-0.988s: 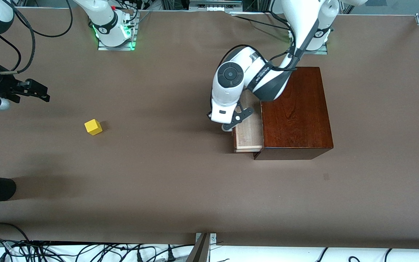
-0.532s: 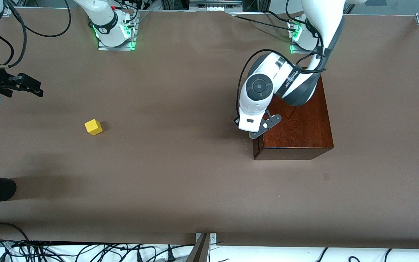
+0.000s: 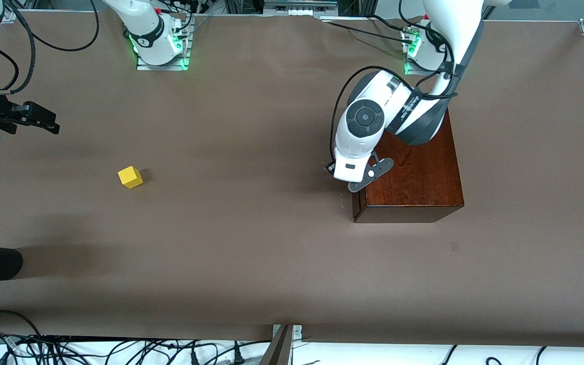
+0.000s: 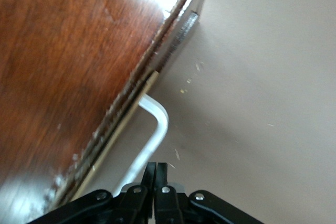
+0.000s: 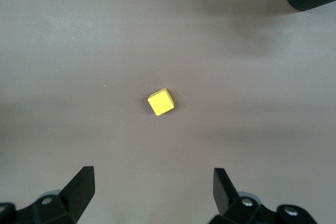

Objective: Open drawer, take yellow block, close drawer

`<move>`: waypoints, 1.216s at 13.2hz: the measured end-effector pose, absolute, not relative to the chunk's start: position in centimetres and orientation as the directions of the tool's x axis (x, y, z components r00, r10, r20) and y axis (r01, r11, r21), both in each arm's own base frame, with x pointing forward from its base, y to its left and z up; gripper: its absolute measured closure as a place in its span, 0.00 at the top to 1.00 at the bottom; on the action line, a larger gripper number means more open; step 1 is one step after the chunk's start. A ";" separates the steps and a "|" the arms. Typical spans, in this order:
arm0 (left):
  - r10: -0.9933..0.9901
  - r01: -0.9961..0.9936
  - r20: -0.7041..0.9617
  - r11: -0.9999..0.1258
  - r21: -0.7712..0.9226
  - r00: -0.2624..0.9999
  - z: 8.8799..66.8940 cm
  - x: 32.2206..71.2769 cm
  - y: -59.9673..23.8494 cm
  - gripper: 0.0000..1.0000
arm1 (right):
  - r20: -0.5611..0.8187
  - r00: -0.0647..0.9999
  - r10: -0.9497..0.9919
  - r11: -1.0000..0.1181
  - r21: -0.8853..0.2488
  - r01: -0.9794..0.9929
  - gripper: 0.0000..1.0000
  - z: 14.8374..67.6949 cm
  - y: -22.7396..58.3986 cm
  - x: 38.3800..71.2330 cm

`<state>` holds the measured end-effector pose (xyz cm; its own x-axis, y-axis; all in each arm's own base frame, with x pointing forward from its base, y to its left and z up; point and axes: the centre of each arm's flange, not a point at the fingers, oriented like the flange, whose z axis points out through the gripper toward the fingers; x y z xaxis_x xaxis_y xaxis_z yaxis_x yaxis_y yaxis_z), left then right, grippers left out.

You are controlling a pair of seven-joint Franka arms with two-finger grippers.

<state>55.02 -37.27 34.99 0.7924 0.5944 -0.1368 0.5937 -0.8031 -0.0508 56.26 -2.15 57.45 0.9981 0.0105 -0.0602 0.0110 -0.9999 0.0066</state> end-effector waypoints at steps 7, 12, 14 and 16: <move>0.543 0.553 -0.136 -0.831 0.057 0.829 42.1 53.9 -38.0 0.41 | -0.071 0.997 0.007 -1.000 0.007 0.007 1.00 56.9 -2.2 56.5; 0.367 0.375 -0.088 -0.922 0.098 0.926 48.8 56.0 -29.5 0.91 | -0.087 0.996 0.007 -1.000 0.007 0.007 1.00 56.0 -2.1 56.9; 0.260 0.267 -0.081 -0.959 0.091 0.962 52.0 56.1 -24.5 1.00 | -0.090 0.996 0.005 -1.000 0.008 0.006 1.00 55.6 -2.1 57.0; 0.166 0.172 -0.067 -0.981 0.092 0.984 54.4 56.0 -19.8 1.00 | -0.082 0.997 0.003 -1.000 0.008 0.003 1.00 56.0 -2.1 57.1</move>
<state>56.00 -19.85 54.44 0.9838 0.1663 -0.0665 0.1720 -0.9808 0.0919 57.12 -2.13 55.97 0.9966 0.0025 -0.0824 0.0032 -1.0000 0.0081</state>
